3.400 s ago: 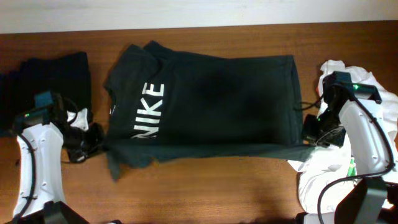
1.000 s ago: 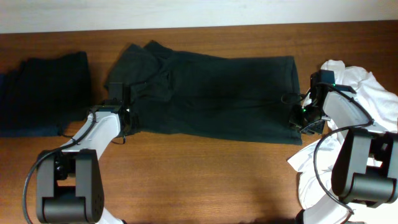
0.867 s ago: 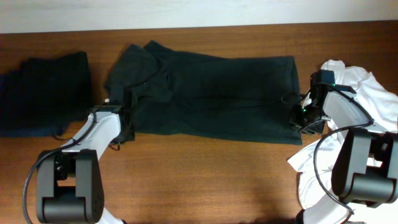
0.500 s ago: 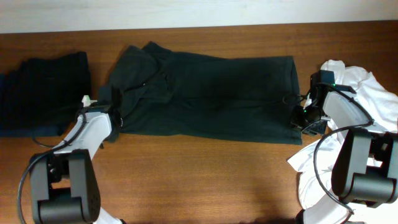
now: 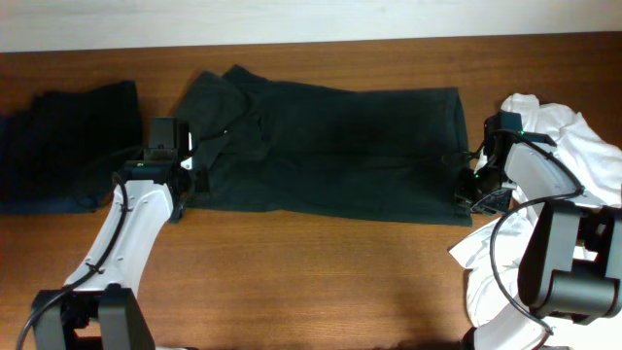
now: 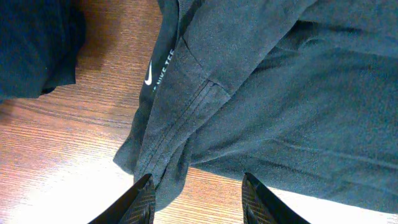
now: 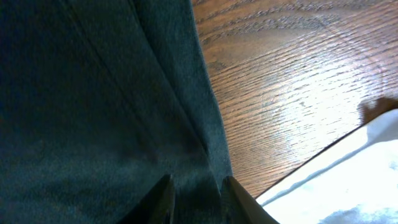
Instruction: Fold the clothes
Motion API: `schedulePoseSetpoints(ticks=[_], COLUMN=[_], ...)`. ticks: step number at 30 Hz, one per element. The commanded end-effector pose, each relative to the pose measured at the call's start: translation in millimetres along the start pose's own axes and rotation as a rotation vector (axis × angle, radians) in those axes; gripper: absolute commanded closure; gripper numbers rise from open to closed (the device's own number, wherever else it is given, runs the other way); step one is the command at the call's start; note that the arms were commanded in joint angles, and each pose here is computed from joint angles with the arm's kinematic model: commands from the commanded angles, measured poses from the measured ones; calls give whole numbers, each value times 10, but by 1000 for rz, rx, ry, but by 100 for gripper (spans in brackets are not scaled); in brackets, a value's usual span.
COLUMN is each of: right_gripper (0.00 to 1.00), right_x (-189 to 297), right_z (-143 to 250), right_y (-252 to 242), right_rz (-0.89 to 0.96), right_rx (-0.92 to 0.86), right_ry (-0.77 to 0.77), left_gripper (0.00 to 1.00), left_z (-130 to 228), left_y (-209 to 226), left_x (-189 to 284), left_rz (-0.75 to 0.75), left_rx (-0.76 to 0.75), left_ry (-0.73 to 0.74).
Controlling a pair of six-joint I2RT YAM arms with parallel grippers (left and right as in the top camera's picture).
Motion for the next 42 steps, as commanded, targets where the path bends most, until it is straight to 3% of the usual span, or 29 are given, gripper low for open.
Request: schedulePoseSetpoints(ticks=[1,6,9,12,15,16,17,18,20,23,26,31,33,35,39,42], right_gripper=[71,70,70,70,71,71,71,71,71,71,75,77,77,77,76,77], right_x=[-9,-9,-8,-8,-7,-7,-7,-7,-7,-7,-7,307,190,-5,-288,-396], right_z=[3,28,48,65,73,74,76,76,74,74,73,-137,-18,79,321,550], right_y=[-30,-42,-50,-58,-62,-62,-63,-64,-64,-62,-52,413,397,257,114,-107], right_rz=[15,21,25,30,32,32,33,33,33,32,24,-305,-270,-164,-131,-4], right_rx=[-9,-10,-10,-10,-10,-10,-10,-10,-10,-10,-10,172,244,247,218,171], right_ry=[2,16,26,35,40,40,42,41,40,40,41,-5,25,40,107,193], left_gripper=[54,53,53,53,67,76,91,93,92,81,79,79,78,78,78,84], left_z=[1,127,203,215,272,267,241,205,205,308,364,436,442,467,637,790], left_y=[0,22,255,299,248,198,199,279,566,568,511,443,442,438,381,337], left_x=[-19,-362,-450,-487,-678,-747,-751,-717,-541,-491,-485,-470,-469,-460,-402,-330], left_rz=[13,16,-94,-48,-28,9,12,-47,-212,-204,-157,-102,-102,-99,-70,-45], left_rx=[-30,-26,34,80,73,76,78,78,88,81,78,76,75,72,94,104], left_ry=[6,118,165,164,208,208,195,183,204,256,286,325,328,342,436,525])
Point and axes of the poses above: each gripper's point midway between its finger pads, its own x axis back along the fingers, its own y axis along the line the jaws close on, z = x × y, the point moved 6 cm from there along x, back along the fingers, and after that the axes turned 11 degrees about -x, right-handed, at the moved point
